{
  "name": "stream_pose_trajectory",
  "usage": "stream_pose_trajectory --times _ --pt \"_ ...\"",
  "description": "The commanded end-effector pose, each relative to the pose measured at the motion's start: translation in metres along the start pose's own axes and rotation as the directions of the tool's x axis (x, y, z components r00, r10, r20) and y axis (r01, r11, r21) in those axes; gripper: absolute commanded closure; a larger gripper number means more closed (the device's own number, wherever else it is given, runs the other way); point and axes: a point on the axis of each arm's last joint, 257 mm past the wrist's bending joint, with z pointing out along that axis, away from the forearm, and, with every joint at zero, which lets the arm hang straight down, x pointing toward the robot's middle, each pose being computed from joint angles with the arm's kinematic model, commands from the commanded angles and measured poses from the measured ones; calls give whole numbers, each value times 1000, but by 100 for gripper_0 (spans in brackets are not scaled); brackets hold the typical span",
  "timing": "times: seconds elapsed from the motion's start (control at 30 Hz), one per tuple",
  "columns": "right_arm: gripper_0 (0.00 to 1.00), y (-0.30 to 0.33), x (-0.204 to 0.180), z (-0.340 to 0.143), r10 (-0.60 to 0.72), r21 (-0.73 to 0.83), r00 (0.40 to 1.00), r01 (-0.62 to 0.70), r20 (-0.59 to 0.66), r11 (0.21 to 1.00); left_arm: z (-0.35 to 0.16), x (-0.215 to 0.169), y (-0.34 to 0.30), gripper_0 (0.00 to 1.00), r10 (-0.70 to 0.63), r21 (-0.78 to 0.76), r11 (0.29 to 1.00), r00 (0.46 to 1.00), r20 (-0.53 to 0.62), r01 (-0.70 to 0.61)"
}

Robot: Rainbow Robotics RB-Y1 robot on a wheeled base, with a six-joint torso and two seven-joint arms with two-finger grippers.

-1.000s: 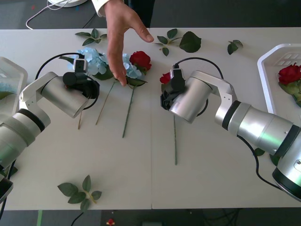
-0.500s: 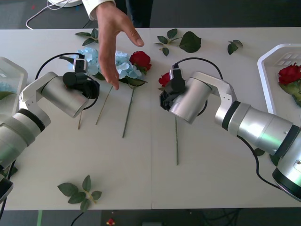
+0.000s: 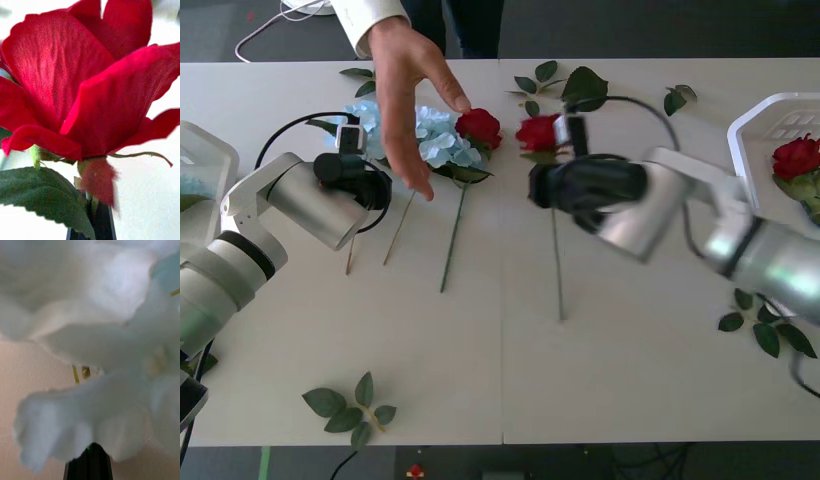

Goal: Place the red flowers into the right box and the blue flowers into the left box. If a person shows an open palm, hand one flower to the person first, then continue sorting.

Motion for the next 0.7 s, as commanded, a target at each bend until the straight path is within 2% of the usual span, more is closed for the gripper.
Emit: stream_pose_trajectory --times 0.03,0.2,0.3,0.5,0.7 --pt "100 -11 -54 -43 4 -105 982 16 188 994 3 14 21 100 -57 -31 998 998 -16 57" --pt "100 11 -96 -93 -18 -250 918 127 397 960 3 14 21 100 -57 -31 998 998 -16 57" --pt "100 38 -124 -131 -46 -311 842 249 538 917 3 14 21 100 -57 -31 998 998 -16 57" --pt "100 105 -162 -192 50 -453 719 381 694 806 3 14 21 100 -57 -31 998 998 -16 57" --pt "100 158 -196 -235 136 -505 612 485 779 714 3 14 21 100 -57 -31 998 998 -16 57"
